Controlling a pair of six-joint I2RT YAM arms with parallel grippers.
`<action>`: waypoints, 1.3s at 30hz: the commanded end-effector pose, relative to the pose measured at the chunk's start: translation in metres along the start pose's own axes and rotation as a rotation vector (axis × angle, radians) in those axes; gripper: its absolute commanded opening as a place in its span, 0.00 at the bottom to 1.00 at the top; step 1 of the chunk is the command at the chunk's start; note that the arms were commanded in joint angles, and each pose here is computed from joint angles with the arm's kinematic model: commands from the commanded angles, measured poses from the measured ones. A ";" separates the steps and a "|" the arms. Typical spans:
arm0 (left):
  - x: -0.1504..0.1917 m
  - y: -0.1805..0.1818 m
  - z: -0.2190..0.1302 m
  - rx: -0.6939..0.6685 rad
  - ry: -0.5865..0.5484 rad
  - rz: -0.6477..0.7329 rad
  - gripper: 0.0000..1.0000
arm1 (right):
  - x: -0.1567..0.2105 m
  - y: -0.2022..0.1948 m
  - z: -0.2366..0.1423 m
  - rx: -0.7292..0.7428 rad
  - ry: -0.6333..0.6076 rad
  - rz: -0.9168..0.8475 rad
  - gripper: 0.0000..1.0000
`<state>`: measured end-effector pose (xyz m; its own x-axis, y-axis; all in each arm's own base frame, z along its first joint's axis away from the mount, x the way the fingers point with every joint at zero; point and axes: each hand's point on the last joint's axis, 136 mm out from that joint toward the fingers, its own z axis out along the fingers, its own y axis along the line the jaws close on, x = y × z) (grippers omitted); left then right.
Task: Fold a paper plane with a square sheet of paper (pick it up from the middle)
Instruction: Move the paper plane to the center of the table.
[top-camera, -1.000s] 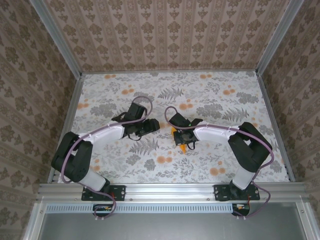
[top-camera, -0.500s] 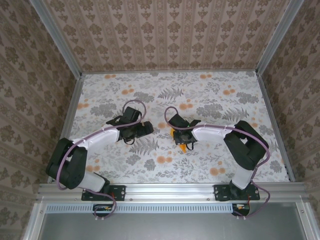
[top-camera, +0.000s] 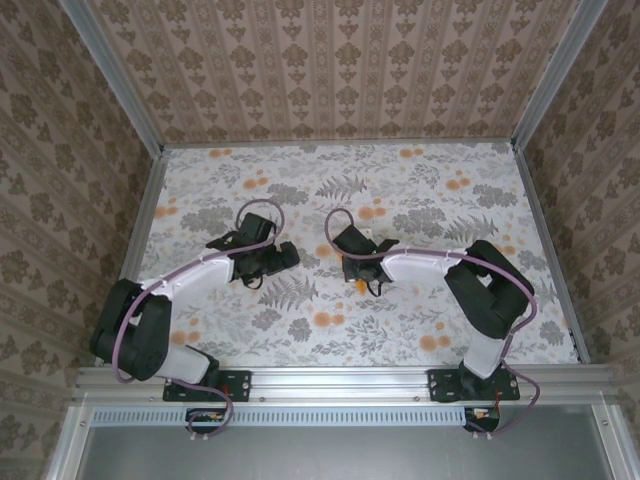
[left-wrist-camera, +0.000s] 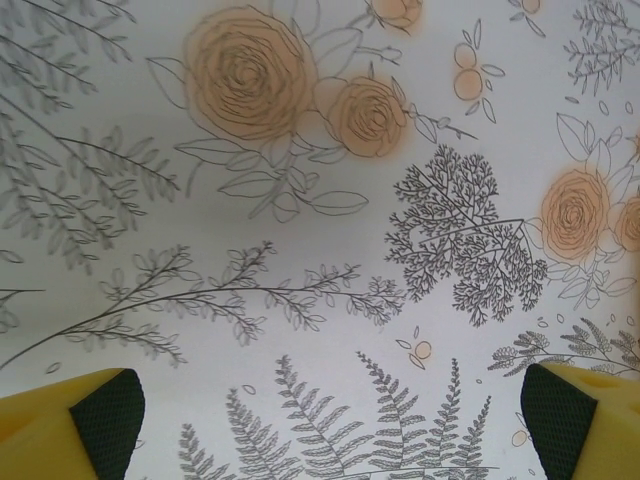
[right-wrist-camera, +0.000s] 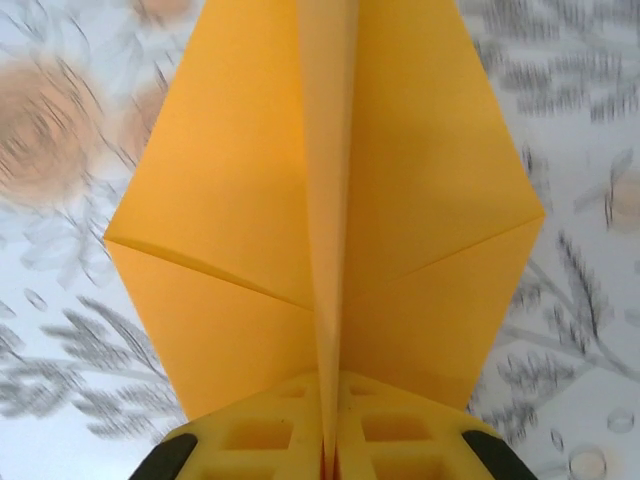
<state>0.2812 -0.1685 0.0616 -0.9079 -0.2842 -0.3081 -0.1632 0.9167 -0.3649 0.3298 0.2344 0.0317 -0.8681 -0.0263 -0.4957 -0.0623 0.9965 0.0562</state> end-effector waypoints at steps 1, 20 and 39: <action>-0.003 0.012 -0.009 -0.027 -0.022 0.007 1.00 | -0.033 0.003 0.004 0.028 -0.039 -0.023 0.09; -0.034 0.037 -0.025 -0.072 -0.099 -0.008 1.00 | -0.044 -0.003 0.066 0.099 0.058 0.028 0.14; -0.110 0.067 -0.088 -0.156 -0.420 -0.001 1.00 | -0.119 0.005 -0.032 -0.049 -0.094 0.087 0.64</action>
<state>0.3234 -0.0714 0.1173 -0.7519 -0.3662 -0.5482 -0.2489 0.9277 -0.2784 0.4113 0.2431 0.0576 -0.8601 0.0488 -0.5078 0.0080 0.9966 0.0823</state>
